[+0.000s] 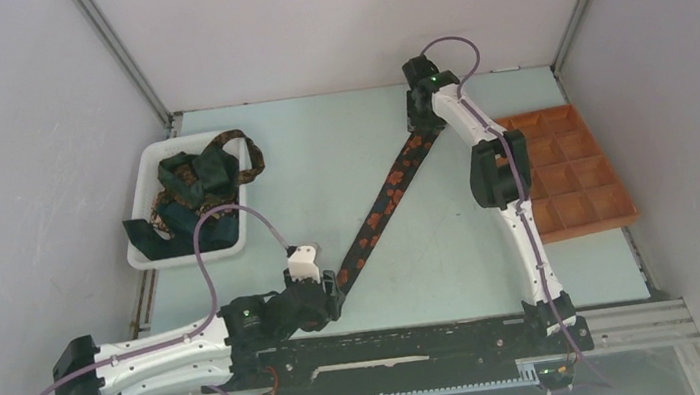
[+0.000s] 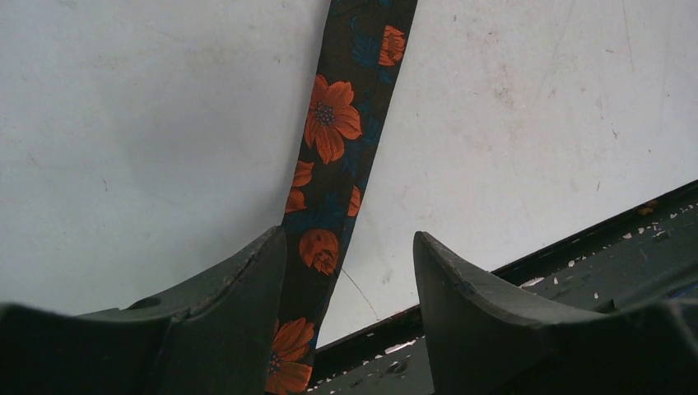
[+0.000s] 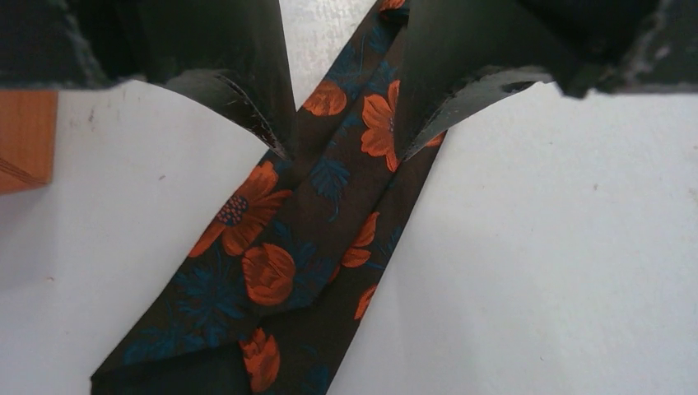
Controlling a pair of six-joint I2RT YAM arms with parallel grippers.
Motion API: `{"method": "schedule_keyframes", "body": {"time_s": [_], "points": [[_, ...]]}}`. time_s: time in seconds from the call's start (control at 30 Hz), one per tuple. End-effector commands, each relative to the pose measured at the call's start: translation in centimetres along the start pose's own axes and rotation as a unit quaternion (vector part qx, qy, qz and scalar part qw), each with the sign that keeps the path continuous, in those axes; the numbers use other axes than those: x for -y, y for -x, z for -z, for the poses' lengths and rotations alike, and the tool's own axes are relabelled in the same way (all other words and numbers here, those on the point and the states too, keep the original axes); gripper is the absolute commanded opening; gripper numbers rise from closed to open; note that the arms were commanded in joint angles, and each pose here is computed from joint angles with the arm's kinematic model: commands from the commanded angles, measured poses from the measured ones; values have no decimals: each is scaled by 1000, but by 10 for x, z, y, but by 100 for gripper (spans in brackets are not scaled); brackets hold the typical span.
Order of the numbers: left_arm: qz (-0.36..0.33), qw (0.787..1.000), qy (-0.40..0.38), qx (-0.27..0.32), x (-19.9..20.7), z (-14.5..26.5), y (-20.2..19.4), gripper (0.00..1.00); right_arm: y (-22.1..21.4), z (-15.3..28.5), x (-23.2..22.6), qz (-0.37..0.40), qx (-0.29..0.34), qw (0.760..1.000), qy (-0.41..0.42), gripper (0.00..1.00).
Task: Roll the ties
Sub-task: Flatten out the tie at the center of the board.
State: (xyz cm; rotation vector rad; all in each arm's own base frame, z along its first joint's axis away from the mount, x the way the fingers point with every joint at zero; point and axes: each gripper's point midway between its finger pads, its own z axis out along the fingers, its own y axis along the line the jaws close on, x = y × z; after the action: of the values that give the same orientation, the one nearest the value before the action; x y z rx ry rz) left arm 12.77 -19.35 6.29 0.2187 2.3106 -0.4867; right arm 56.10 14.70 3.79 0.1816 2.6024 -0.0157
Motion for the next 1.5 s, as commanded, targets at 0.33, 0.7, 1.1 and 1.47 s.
{"method": "schedule_keyframes", "body": {"time_s": [0.33,0.7,1.1,1.47], "points": [[25,999,-6,26,3,1,10,64,0,-16,-3,20,7,1000,-18,32],[32,999,-4,25,-2,0,4,64,14,-12,2,20,30,999,-27,3],[40,999,-14,21,3,1,5,63,48,2,20,10,74,997,-30,0],[63,998,-10,16,4,5,6,62,52,4,7,5,78,997,10,36]]}}
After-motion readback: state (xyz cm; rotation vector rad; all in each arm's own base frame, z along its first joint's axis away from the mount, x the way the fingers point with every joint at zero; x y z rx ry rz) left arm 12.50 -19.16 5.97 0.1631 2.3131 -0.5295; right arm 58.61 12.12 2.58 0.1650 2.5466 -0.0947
